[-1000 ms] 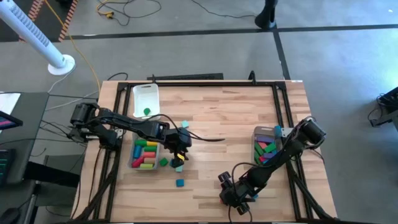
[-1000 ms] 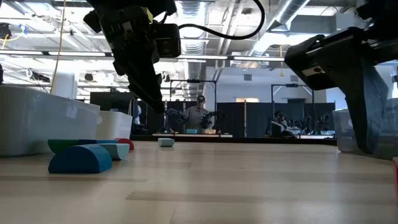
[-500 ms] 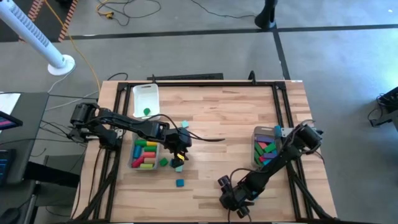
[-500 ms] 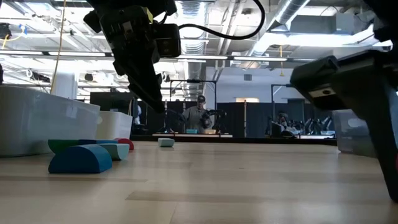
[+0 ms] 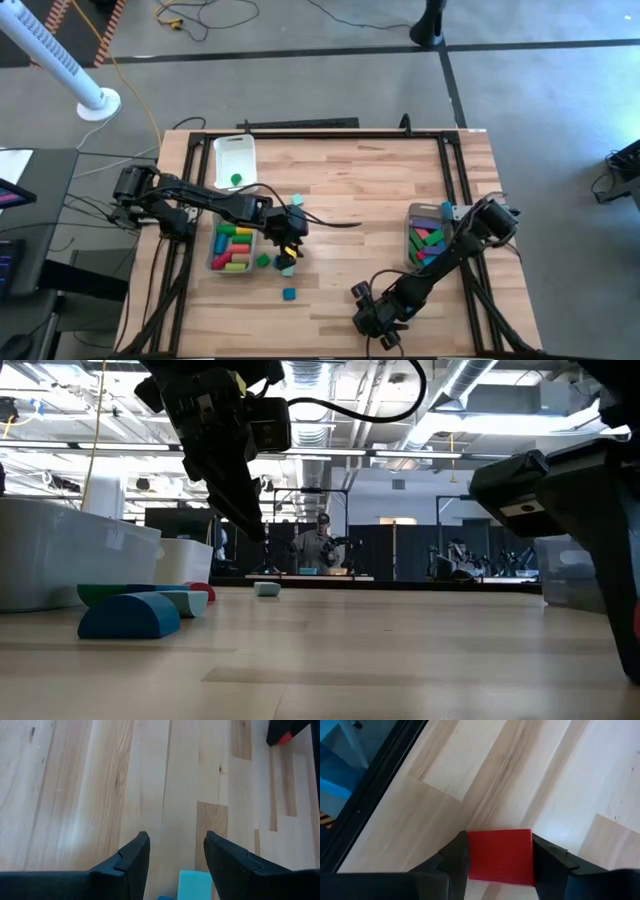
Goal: Sort blocks by size
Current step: Put the red semicircular block into the white bin
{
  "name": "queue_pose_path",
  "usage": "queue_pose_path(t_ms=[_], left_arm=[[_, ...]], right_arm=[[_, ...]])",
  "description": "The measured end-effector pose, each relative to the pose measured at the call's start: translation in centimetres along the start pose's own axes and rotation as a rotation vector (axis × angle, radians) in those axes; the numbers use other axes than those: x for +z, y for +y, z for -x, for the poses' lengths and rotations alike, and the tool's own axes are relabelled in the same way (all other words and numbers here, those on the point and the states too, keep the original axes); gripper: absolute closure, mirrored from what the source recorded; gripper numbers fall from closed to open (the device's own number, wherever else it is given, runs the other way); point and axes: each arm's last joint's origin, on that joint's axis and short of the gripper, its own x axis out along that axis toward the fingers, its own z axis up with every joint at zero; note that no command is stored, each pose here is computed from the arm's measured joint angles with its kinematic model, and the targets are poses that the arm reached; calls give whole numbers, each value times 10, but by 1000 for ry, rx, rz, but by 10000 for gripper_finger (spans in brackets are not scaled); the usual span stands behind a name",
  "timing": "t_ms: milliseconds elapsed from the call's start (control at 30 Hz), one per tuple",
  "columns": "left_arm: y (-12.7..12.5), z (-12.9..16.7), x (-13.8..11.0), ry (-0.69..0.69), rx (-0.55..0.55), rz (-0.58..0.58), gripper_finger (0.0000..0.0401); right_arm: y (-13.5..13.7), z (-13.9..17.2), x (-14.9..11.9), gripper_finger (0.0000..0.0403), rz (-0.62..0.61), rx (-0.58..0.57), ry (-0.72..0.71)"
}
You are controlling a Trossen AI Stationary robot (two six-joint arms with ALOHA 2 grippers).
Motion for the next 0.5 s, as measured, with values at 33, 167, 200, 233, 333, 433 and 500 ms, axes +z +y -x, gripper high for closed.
queue_pose_path(t_ms=[33, 167, 200, 233, 333, 433, 500], left_arm=[[0, 0, 0, -3, -1, -1, 222], [-1, 0, 4, -36, -14, -4, 222], [-2, 0, 5, -47, -18, -6, 222], [-2, 0, 6, -57, -21, -8, 222], [-3, 0, 9, -87, -31, -13, 222], [-4, 1, 11, -106, -57, -23, 222], [-5, 1, 12, -116, -66, -28, 222]], right_arm=[[-1, 0, 0, 206, -6, -1, 0], [-9, 4, 2, 206, -38, -3, -4], [-11, 5, 3, 206, -57, -4, -5], [-14, 6, 3, 206, -72, -8, -2], [-25, 11, 5, 207, -118, -21, -13], [-34, 21, 10, 208, -143, -32, -47], [-41, 28, 13, 207, -158, -37, -66]])
